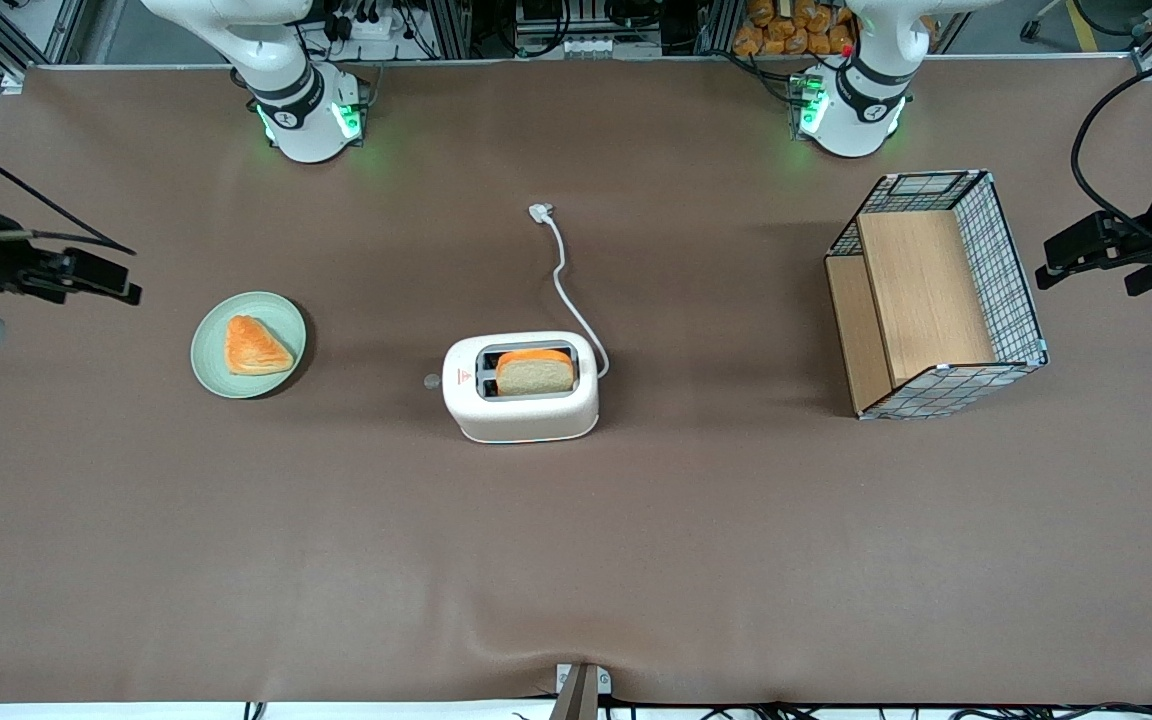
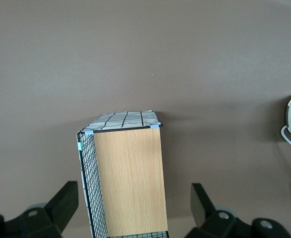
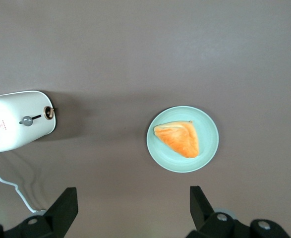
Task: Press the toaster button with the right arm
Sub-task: 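Move the right gripper toward the white toaster's side lever, then lower the right gripper beside the toaster's lever end, fingers closed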
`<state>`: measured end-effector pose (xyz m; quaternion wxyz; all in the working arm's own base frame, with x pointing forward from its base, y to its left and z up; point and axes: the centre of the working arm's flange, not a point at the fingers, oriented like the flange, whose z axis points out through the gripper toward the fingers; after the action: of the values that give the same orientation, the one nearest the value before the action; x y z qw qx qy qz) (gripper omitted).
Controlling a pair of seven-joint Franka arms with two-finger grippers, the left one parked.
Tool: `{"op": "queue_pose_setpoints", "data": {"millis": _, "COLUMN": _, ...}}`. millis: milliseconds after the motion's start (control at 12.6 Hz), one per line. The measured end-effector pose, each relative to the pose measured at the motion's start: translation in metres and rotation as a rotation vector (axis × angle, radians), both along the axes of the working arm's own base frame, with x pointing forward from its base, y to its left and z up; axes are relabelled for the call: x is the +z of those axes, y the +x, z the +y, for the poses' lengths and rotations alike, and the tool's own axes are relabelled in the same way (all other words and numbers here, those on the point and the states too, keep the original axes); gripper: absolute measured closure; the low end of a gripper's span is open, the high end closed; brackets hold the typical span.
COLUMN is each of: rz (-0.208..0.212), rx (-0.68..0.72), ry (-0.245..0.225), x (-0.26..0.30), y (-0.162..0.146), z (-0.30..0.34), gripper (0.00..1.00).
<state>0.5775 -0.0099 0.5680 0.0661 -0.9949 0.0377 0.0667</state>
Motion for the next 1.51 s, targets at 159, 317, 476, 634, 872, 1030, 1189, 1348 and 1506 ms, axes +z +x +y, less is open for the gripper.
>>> {"op": "queue_pose_setpoints", "data": {"millis": 159, "rz": 0.043, "rx": 0.006, "ry": 0.036, "x": -0.026, "y": 0.01, "z": 0.009, "gripper": 0.0}}
{"op": "queue_pose_setpoints", "data": {"millis": 317, "rz": 0.074, "rx": 0.03, "ry": 0.056, "x": -0.049, "y": 0.02, "z": 0.028, "gripper": 0.0}}
{"op": "queue_pose_setpoints", "data": {"millis": 476, "rz": 0.081, "rx": 0.074, "ry": 0.063, "x": -0.068, "y": 0.028, "z": 0.059, "gripper": 0.04}}
{"op": "queue_pose_setpoints", "data": {"millis": 634, "rz": 0.1, "rx": 0.123, "ry": 0.067, "x": -0.089, "y": 0.032, "z": 0.096, "gripper": 0.29}}
{"op": "queue_pose_setpoints", "data": {"millis": 872, "rz": 0.141, "rx": 0.139, "ry": 0.137, "x": -0.123, "y": 0.038, "z": 0.131, "gripper": 0.65}}
{"op": "queue_pose_setpoints", "data": {"millis": 1030, "rz": 0.142, "rx": 0.148, "ry": 0.163, "x": -0.145, "y": 0.041, "z": 0.154, "gripper": 0.9}}
{"op": "queue_pose_setpoints", "data": {"millis": 1189, "rz": 0.127, "rx": 0.138, "ry": 0.198, "x": -0.168, "y": 0.04, "z": 0.177, "gripper": 0.99}}
{"op": "queue_pose_setpoints", "data": {"millis": 1348, "rz": 0.122, "rx": 0.122, "ry": 0.227, "x": -0.186, "y": 0.042, "z": 0.189, "gripper": 0.99}}
{"op": "queue_pose_setpoints", "data": {"millis": 1506, "rz": 0.109, "rx": 0.133, "ry": 0.232, "x": -0.2, "y": 0.042, "z": 0.208, "gripper": 0.99}}
